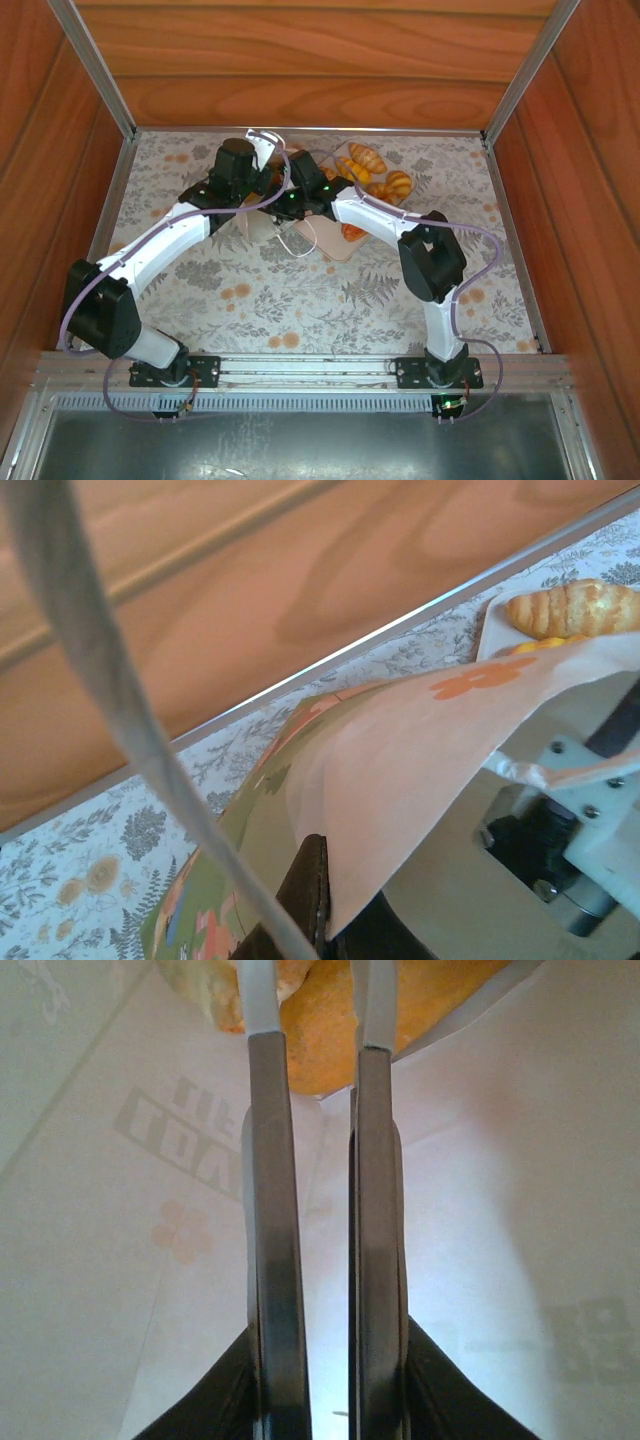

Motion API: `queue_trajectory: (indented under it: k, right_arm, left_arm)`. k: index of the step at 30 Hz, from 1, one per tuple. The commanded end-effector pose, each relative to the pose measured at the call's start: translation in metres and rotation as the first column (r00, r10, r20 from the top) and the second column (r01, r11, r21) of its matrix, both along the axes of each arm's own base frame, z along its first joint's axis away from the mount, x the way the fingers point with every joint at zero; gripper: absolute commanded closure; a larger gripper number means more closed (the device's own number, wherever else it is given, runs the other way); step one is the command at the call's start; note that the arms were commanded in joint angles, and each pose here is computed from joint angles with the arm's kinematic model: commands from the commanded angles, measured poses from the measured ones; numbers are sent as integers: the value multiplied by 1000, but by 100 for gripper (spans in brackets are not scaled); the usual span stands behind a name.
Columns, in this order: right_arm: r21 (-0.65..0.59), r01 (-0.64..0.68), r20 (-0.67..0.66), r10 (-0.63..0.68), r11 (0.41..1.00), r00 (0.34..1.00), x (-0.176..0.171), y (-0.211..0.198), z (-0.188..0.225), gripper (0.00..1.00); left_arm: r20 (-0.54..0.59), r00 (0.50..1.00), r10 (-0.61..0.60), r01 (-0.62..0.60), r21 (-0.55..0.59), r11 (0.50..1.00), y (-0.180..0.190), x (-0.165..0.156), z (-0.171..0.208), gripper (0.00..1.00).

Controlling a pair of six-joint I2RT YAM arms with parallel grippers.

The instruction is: Take the fake bread out of the paper bag

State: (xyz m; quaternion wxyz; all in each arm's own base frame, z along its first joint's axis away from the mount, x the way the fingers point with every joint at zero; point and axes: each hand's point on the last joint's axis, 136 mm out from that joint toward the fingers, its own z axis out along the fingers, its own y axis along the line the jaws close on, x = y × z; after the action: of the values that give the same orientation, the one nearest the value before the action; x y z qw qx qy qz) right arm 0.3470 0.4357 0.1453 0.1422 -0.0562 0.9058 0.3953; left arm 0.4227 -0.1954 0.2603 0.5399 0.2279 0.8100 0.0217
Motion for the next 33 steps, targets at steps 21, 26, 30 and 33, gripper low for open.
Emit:
queue_trajectory:
  k: [21,26,30,33]
  right_arm:
    - [-107,-12,104,23,994,994,-41,-44,53,100]
    - [-143,-25,113,41,989,993,-54,-55,62,100]
    - [-170,-36,119,57,985,991,-66,-65,70,100]
    - [-200,-55,108,78,978,991,-76,-73,70,100]
  left_arm:
    - [63,991,120,-121,16,992,11,19,15,100]
    - [66,987,150,-151,14,988,15,21,15,100]
    - [63,976,211,-212,19,977,23,25,13,100]
    - [65,968,244,-245,11,969,27,28,13,100]
